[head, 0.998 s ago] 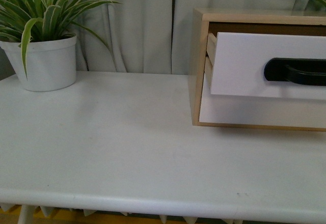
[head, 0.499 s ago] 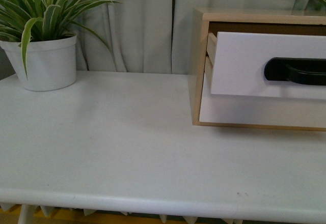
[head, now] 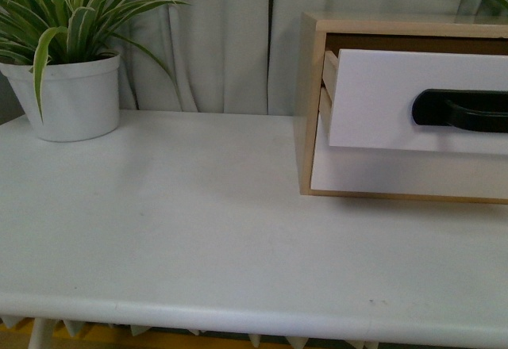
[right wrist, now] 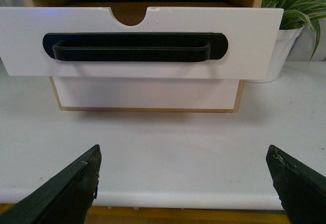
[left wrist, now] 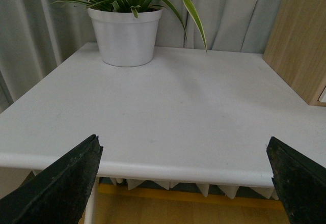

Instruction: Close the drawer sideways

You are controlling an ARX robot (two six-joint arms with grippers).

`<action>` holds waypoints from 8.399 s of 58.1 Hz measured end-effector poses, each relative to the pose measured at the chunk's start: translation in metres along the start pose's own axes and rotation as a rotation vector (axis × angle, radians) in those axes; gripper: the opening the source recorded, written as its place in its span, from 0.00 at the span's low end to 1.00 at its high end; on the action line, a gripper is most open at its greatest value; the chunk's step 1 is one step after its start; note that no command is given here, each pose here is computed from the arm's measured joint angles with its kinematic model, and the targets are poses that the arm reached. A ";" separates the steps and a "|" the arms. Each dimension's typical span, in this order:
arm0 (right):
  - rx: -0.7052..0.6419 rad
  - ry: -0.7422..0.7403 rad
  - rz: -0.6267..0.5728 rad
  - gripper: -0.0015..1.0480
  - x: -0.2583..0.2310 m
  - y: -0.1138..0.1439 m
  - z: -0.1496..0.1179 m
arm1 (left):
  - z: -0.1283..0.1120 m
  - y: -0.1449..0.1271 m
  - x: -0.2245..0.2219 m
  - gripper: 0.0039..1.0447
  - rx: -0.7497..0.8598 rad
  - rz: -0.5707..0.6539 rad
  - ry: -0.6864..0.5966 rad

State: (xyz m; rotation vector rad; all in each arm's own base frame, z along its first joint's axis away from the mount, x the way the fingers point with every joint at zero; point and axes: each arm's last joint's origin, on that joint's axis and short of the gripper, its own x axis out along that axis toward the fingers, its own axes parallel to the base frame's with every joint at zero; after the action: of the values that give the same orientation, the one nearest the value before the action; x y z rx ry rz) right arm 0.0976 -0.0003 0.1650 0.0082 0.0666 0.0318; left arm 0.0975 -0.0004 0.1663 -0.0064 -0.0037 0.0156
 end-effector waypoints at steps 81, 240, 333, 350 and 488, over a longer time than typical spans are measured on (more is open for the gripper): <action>-1.031 0.209 0.072 0.91 0.075 -0.047 0.111 | 0.022 -0.128 0.126 0.94 1.477 -0.523 -0.679; -0.961 0.217 -0.044 0.91 0.263 -0.127 0.122 | 0.072 -0.282 0.298 0.94 1.456 -0.548 -0.728; -0.438 -0.046 -0.196 0.91 0.003 -0.052 0.079 | 0.015 -0.030 0.080 0.94 0.535 -0.115 -0.041; -0.100 -0.065 -0.056 0.59 -0.005 -0.037 0.059 | 0.010 -0.020 0.066 0.60 0.128 -0.022 0.014; -0.019 -0.067 -0.032 0.90 0.000 0.000 0.000 | 0.000 0.000 0.000 0.94 0.005 -0.018 -0.001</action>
State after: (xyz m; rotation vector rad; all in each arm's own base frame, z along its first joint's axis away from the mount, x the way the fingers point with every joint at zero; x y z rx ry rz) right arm 0.0975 -0.0003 0.1653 -0.0109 -0.0002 0.0004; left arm 0.0974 -0.0002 0.1663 -0.0017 -0.0051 -0.0023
